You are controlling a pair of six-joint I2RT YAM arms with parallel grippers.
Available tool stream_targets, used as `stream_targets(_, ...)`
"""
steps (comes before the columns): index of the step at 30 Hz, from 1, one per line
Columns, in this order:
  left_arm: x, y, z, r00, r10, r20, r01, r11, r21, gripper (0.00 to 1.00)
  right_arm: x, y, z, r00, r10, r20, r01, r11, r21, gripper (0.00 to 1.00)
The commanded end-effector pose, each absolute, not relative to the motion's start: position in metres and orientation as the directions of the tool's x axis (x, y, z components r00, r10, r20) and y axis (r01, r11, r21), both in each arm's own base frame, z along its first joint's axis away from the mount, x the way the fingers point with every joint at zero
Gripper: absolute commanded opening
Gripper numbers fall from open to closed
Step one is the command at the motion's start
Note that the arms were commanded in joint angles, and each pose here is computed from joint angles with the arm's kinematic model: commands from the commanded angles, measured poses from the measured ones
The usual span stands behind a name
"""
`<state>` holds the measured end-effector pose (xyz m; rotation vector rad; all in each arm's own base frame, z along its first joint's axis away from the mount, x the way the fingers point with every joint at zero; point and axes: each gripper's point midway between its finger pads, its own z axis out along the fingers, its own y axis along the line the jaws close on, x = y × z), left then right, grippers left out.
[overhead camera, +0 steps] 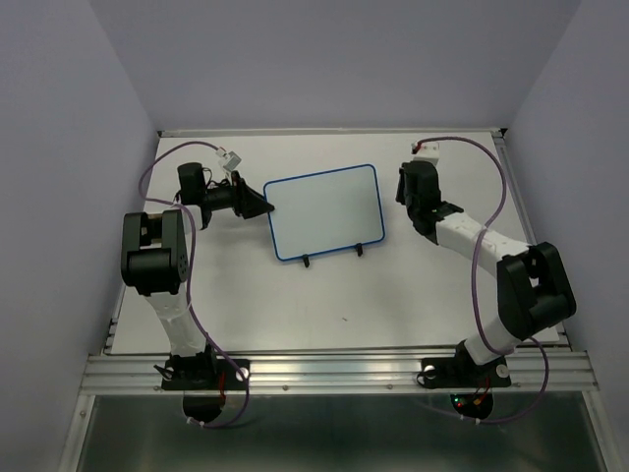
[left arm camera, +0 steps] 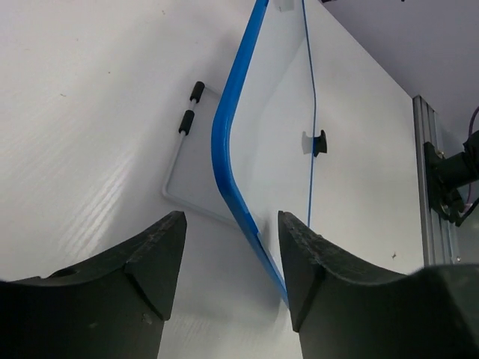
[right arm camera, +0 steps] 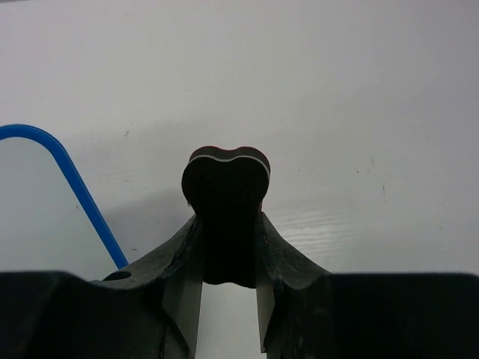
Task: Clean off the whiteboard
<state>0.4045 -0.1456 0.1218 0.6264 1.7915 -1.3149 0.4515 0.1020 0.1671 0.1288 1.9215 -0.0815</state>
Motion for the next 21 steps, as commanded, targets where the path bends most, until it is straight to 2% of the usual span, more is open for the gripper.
stream_targets(1,0.409,-0.145,0.143,-0.44,-0.047,-0.897,0.832,0.353,-0.427,0.69,0.442,0.101,0.149,-0.408,0.128,-0.904,0.182,0.982,0.057,0.09)
stream_targets(3,0.408,-0.145,0.146,-0.432,-0.047,-0.901,0.835,0.358,-0.419,0.76,0.439,0.1,0.143,-0.431,0.147,-0.891,0.203,0.977,0.064,0.09)
stream_targets(4,0.406,-0.145,0.147,-0.432,-0.046,-0.901,0.835,0.358,-0.418,0.84,0.437,0.101,0.139,-0.447,0.163,-0.879,0.21,0.975,0.074,0.1)
stream_targets(5,0.405,-0.146,0.148,-0.429,-0.045,-0.902,0.836,0.358,-0.416,0.98,0.435,0.102,0.135,-0.459,0.175,-0.871,0.215,0.973,0.082,0.09)
stream_targets(11,0.387,-0.145,0.179,-0.354,-0.044,-0.934,0.85,0.401,-0.341,0.99,0.415,0.083,0.113,-0.538,0.197,-0.82,0.307,0.951,0.027,0.2)
stream_targets(14,0.382,-0.138,0.183,-0.346,-0.06,-0.936,0.808,0.489,-0.33,0.99,0.406,0.083,0.101,-0.585,0.215,-0.782,0.307,0.951,0.032,0.25)
stream_targets(15,0.385,-0.132,0.197,-0.311,-0.073,-0.948,0.772,0.562,-0.296,0.99,0.402,0.085,0.096,-0.603,0.215,-0.769,0.293,0.955,0.038,0.32)
stream_targets(17,0.382,-0.119,0.211,-0.322,-0.137,-0.937,0.664,0.672,-0.327,0.99,0.394,0.085,0.087,-0.64,0.217,-0.737,0.296,0.955,0.024,0.36)
stream_targets(18,0.399,-0.093,0.209,-0.317,-0.191,-0.929,0.498,0.8,-0.334,0.99,0.391,0.084,0.085,-0.65,0.212,-0.729,0.297,0.955,0.013,0.36)
stream_targets(19,0.399,-0.078,0.201,-0.362,-0.237,-0.901,0.367,0.852,-0.372,0.99,0.388,0.083,0.08,-0.66,0.218,-0.718,0.306,0.952,0.008,0.37)
stream_targets(20,0.397,-0.065,0.213,-0.345,-0.315,-0.884,0.257,0.874,-0.412,0.99,0.387,0.079,0.077,-0.664,0.224,-0.713,0.314,0.949,0.006,0.37)
stream_targets(21,0.404,-0.029,0.211,-0.29,-0.38,-0.878,0.035,0.913,-0.406,0.99,0.385,0.081,0.074,-0.672,0.229,-0.704,0.312,0.95,0.011,0.38)
